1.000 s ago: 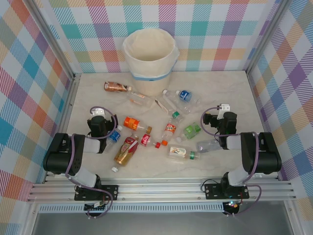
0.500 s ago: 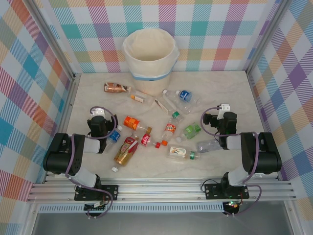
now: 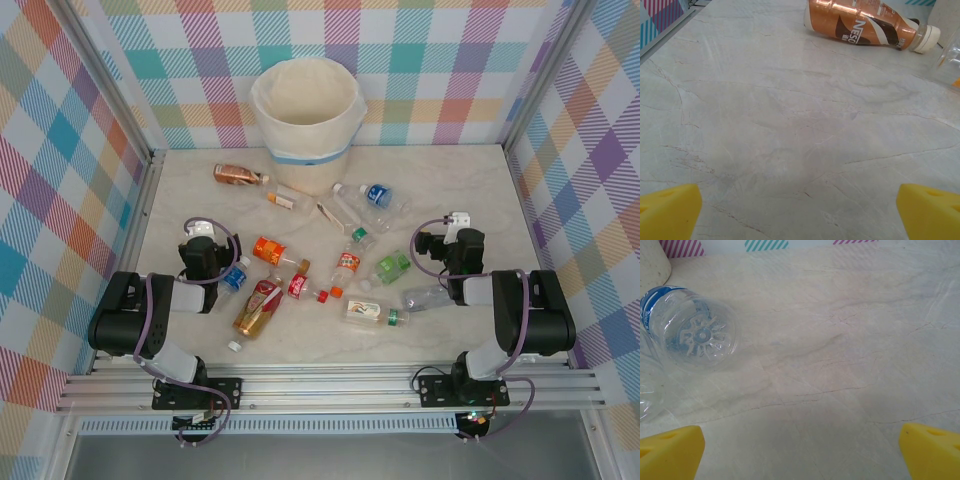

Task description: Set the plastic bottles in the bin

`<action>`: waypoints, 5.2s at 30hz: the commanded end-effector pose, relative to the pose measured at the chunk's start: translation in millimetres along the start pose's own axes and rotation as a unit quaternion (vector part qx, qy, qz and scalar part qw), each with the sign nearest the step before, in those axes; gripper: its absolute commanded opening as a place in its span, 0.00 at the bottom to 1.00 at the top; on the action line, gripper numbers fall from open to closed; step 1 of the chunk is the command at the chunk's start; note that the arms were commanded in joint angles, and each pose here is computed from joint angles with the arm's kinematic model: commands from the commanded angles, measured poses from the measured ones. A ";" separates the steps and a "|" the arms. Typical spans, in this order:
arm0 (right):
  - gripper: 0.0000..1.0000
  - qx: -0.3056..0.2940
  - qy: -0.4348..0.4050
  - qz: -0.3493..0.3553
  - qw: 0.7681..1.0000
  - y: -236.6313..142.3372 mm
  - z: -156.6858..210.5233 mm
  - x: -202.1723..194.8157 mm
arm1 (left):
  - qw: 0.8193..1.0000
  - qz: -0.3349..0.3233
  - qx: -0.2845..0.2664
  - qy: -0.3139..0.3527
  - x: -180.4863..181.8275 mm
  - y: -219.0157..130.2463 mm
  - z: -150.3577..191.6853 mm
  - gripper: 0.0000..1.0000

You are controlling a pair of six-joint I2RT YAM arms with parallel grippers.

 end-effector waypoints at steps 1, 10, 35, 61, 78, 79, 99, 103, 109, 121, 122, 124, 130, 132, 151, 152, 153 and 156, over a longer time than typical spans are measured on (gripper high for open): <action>1.00 -0.019 -0.001 -0.013 1.000 -0.8 -11.2 4.9 | 1.000 0.000 -0.018 -0.003 -1.8 1.1 -10.5 1.00; 1.00 -0.019 -0.001 -0.014 1.000 -0.8 -11.1 4.9 | 1.000 0.000 -0.018 -0.003 -2.2 1.0 -10.3 1.00; 1.00 0.025 0.279 0.121 0.952 -83.9 -67.2 -15.6 | 0.972 0.032 0.019 -0.231 4.5 -81.5 -101.2 1.00; 0.99 0.332 0.562 0.273 0.707 -148.9 58.4 7.9 | 0.935 0.113 0.202 -0.269 -20.4 -124.0 -54.8 1.00; 0.72 0.339 0.569 0.298 0.688 -115.7 98.3 1.9 | 0.931 0.109 0.244 -0.251 -18.5 -130.8 -33.2 1.00; 0.70 0.337 0.567 0.296 0.691 -115.2 99.8 1.4 | 0.931 0.114 0.243 -0.249 -19.5 -131.3 -33.0 1.00; 0.48 0.220 0.373 0.002 0.902 -108.4 -17.6 51.9 | 0.922 0.151 0.247 -0.258 -31.4 -127.1 -37.1 1.00; 0.49 0.175 0.301 -0.126 0.929 -103.5 -71.3 102.3 | 0.918 0.152 0.253 -0.264 -33.0 -124.7 -34.7 1.00; 0.50 0.109 0.217 -0.296 0.924 -95.7 -158.8 185.1 | 0.911 0.134 0.289 -0.260 -32.6 -120.4 -24.2 1.00; 0.51 0.007 0.125 -0.451 0.884 -33.6 -296.9 298.7 | 0.901 0.128 0.329 -0.252 -33.3 -125.1 -8.9 1.00; 0.51 -0.002 0.122 -0.454 0.883 -28.4 -304.5 303.9 | 0.901 0.127 0.330 -0.253 -33.1 -125.6 -8.0 1.00; 0.51 -0.020 0.127 -0.464 0.877 -16.3 -321.1 314.7 | 0.898 0.124 0.336 -0.255 -32.7 -125.8 -3.2 1.00; 0.51 -0.068 0.152 -0.433 0.886 33.3 -344.9 330.2 | 0.895 0.113 0.349 -0.253 -31.0 -124.9 6.1 1.00; 0.51 -0.083 0.154 -0.402 0.899 54.3 -344.4 330.6 | 0.895 0.109 0.353 -0.250 -30.2 -124.7 8.6 1.00; 0.52 -0.102 0.002 -0.037 0.994 105.5 -318.9 263.2 | 0.889 0.111 0.374 -0.240 -34.4 -114.5 17.1 1.00; 0.52 -0.101 -0.005 -0.025 0.995 105.3 -318.3 259.7 | 0.888 0.115 0.376 -0.239 -35.6 -114.1 17.9 1.00; 0.53 -0.098 -0.012 -0.014 0.995 105.1 -316.9 256.4 | 0.887 0.118 0.377 -0.238 -36.8 -114.0 18.2 1.00; 0.52 -0.092 -0.022 0.014 0.995 102.7 -316.0 247.4 | 0.884 0.122 0.386 -0.234 -39.1 -113.6 22.2 1.00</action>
Point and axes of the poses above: each hand's point on the last joint's axis, 136 mm out from that joint toward the fingers, its own y axis out along the fingers, its own x axis along the line the jaws close on, z = x × y, the point moved 3 cm from there along -y, back along the fingers, and after that the axes turned 5 degrees about y, right-handed, at the moved point
